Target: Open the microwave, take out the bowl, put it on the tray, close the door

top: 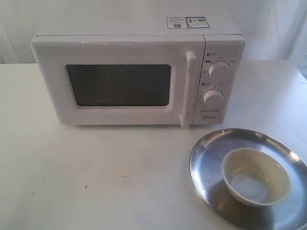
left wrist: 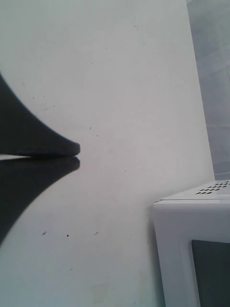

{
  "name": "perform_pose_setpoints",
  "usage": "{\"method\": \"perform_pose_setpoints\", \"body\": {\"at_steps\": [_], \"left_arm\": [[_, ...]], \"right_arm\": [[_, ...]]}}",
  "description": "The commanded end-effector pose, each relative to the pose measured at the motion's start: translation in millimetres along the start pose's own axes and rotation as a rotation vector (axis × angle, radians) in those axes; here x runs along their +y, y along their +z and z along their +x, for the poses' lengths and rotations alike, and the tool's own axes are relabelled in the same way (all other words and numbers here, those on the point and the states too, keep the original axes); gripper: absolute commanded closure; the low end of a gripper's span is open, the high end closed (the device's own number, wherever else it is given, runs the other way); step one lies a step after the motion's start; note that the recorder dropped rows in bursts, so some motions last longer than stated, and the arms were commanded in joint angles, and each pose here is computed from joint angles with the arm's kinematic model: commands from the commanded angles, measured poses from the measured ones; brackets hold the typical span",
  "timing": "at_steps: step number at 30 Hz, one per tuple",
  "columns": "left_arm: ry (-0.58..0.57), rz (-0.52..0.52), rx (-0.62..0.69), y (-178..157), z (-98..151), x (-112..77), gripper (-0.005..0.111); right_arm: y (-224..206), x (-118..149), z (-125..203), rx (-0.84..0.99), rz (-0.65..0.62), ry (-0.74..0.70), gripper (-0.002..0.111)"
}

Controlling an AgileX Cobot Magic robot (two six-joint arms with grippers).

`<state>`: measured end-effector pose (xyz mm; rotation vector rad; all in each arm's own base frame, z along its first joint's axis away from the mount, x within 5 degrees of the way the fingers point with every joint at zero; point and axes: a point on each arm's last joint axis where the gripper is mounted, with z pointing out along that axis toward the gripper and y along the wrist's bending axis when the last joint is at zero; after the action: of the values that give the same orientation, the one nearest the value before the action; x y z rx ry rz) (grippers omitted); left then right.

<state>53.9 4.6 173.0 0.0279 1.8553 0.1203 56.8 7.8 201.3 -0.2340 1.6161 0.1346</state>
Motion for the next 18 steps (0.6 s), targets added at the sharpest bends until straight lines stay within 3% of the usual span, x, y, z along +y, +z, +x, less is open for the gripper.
{"method": "perform_pose_setpoints", "body": {"at_steps": [1,6,18], "left_arm": [[-0.008,0.001,-0.005,-0.2,-0.6,-0.1,0.107],[-0.008,0.001,-0.005,-0.2,-0.6,-0.1,0.107],[-0.008,0.001,-0.005,-0.2,-0.6,-0.1,0.107]], "right_arm": [[-0.4,4.4,0.5,-0.011,-0.045,0.008,0.108],[-1.1,7.0,-7.0,-0.09,-0.037,0.103,0.108],[-1.1,6.2,-7.8,-0.099,-0.018,0.085,0.108]]}}
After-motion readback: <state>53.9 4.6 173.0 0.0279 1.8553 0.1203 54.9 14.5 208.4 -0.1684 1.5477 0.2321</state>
